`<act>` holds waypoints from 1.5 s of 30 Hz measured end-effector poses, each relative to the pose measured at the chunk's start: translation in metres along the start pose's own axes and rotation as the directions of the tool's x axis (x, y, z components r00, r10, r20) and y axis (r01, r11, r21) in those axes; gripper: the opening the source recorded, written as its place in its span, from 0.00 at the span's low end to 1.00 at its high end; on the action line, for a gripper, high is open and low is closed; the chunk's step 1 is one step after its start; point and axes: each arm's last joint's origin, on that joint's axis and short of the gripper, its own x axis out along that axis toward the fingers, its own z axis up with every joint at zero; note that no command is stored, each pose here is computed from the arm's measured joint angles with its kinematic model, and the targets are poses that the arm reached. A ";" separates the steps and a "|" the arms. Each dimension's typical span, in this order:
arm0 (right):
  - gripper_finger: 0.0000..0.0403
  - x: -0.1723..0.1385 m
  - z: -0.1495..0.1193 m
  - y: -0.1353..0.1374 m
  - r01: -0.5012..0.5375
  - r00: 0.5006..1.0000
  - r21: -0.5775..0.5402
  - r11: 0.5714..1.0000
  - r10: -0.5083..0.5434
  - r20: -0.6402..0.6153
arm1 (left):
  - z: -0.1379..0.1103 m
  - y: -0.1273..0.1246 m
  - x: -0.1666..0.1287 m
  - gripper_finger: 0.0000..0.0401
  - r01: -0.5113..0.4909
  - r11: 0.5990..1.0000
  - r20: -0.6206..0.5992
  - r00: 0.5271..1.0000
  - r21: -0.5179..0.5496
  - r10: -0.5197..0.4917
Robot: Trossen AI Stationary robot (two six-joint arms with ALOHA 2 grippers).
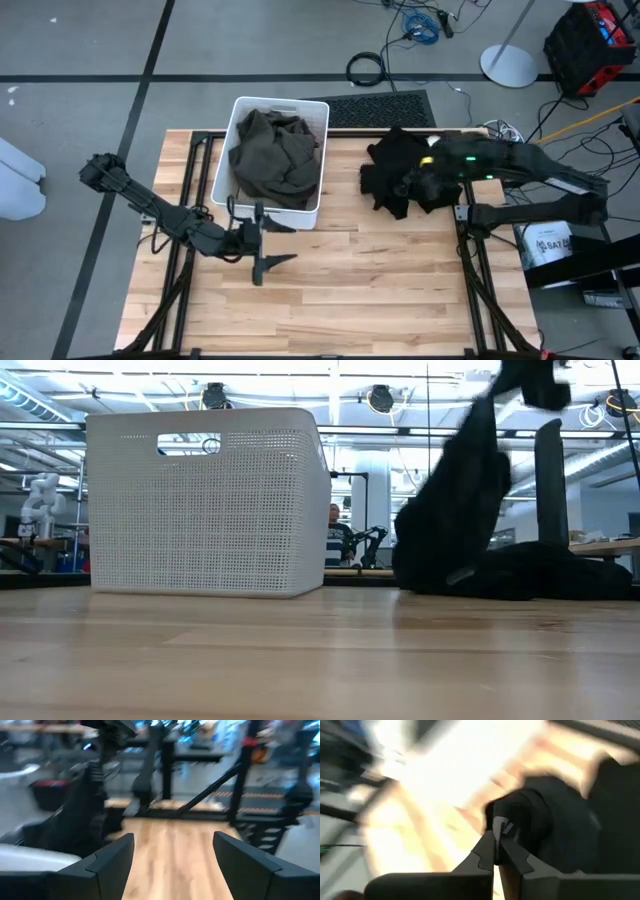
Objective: Sort clothes
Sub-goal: Put the black boxer into the white laundry bin
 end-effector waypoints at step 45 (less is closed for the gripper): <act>0.00 0.134 -0.052 0.146 -0.718 0.654 -0.261 0.645 0.498 -0.570 | -0.047 -0.015 0.119 0.70 0.273 0.958 -0.019 0.961 -0.085 -0.275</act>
